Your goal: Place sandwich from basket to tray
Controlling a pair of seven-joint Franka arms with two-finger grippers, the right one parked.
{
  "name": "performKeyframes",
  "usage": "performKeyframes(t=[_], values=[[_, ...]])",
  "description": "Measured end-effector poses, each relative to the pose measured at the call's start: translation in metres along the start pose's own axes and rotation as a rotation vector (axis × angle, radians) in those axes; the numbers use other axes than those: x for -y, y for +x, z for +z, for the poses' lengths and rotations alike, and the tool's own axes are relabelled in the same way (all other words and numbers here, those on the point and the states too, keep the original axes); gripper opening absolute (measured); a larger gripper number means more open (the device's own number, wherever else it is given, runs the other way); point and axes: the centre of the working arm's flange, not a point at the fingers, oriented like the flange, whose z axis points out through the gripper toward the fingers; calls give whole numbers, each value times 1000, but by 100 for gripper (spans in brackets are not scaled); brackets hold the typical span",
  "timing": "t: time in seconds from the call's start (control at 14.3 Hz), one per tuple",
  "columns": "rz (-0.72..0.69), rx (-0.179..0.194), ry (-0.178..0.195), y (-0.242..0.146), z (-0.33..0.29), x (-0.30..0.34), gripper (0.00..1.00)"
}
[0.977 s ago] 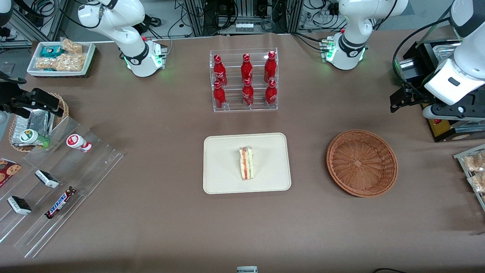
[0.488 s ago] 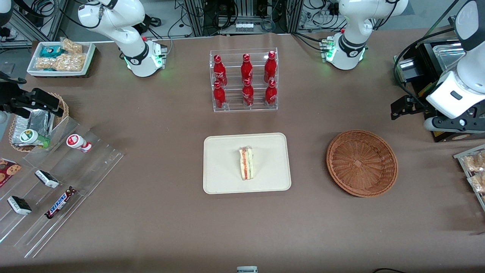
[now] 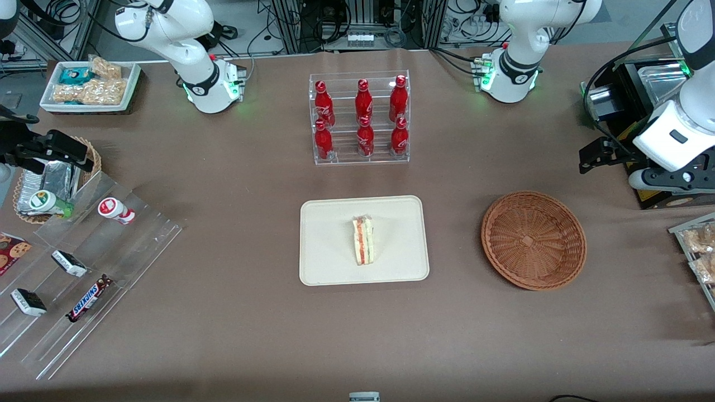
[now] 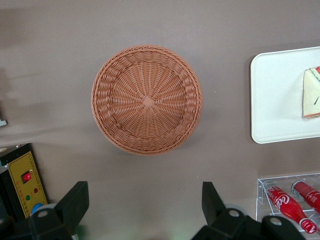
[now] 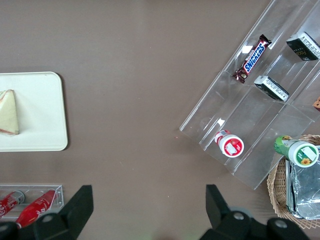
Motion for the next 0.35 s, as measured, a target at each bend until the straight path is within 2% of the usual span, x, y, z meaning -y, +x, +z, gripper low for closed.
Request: performKeyframes(t=[0.35], values=[[3, 17, 0, -1, 6, -2, 100]])
